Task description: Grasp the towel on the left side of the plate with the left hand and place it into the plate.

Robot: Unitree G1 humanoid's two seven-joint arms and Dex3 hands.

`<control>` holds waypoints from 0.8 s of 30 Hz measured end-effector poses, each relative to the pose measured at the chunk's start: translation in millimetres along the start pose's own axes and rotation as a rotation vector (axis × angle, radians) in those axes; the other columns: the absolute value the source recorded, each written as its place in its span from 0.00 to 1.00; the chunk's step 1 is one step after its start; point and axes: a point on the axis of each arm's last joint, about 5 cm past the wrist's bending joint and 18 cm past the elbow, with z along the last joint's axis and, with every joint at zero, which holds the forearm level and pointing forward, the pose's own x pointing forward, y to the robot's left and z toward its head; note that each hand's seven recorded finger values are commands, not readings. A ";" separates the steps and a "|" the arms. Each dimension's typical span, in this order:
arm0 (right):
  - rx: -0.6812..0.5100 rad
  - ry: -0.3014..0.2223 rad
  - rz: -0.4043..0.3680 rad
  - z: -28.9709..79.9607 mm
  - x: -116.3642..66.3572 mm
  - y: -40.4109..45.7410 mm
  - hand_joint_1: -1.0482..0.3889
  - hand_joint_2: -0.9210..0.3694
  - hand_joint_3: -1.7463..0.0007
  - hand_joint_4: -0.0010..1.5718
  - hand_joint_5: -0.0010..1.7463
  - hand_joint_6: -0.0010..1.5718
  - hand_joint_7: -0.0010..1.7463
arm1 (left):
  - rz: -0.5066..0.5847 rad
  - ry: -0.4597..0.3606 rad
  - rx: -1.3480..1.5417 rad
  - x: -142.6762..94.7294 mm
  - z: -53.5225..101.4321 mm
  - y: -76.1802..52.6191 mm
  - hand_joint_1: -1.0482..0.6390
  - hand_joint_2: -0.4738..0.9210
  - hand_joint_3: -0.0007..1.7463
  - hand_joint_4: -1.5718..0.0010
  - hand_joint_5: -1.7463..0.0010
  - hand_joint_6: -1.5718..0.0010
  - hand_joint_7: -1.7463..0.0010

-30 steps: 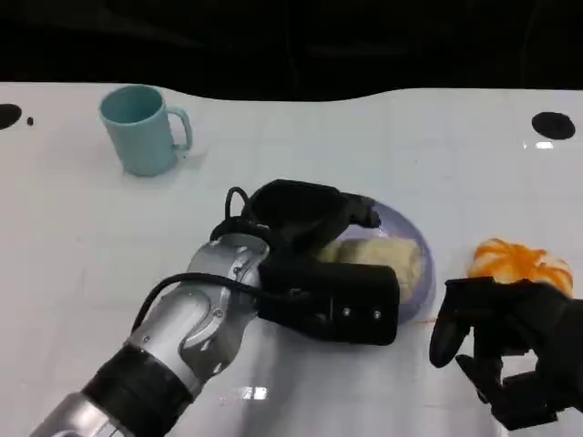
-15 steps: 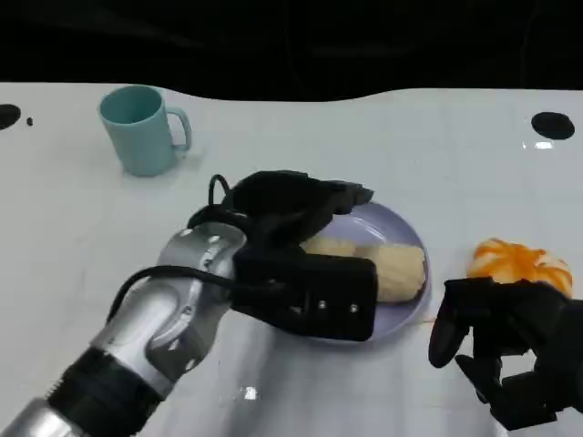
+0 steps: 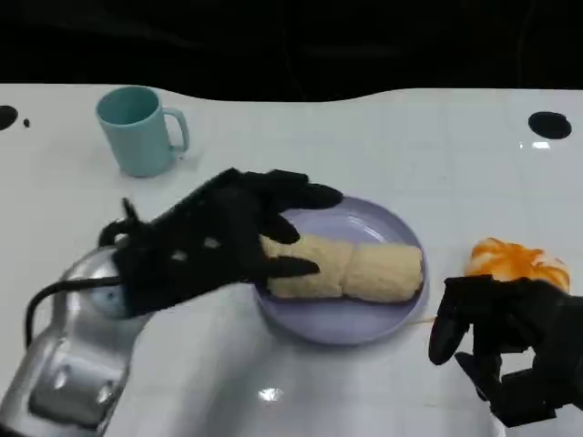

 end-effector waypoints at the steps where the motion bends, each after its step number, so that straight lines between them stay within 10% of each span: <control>1: 0.000 0.000 0.000 0.1 0.1 0.0 0.75 0.30 0.35 0.48 1.00 0.44 0.87 | 0.018 -0.004 -0.062 -6.2 -2.4 1.2 0.48 0.99 0.17 0.57 0.41 0.42 0.84; 11: 0.009 0.016 0.000 0.5 1.3 -0.2 0.74 0.30 0.35 0.48 1.00 0.44 0.87 | 0.054 0.072 -0.674 -59.0 -9.2 4.4 0.53 0.68 0.73 0.50 0.14 0.47 0.38; 24: -0.002 0.017 -0.008 3.4 1.1 -2.2 0.74 0.30 0.36 0.48 1.00 0.45 0.85 | 0.112 0.186 -0.893 -109.9 -7.1 -16.7 0.56 0.66 0.87 0.44 0.00 0.53 0.01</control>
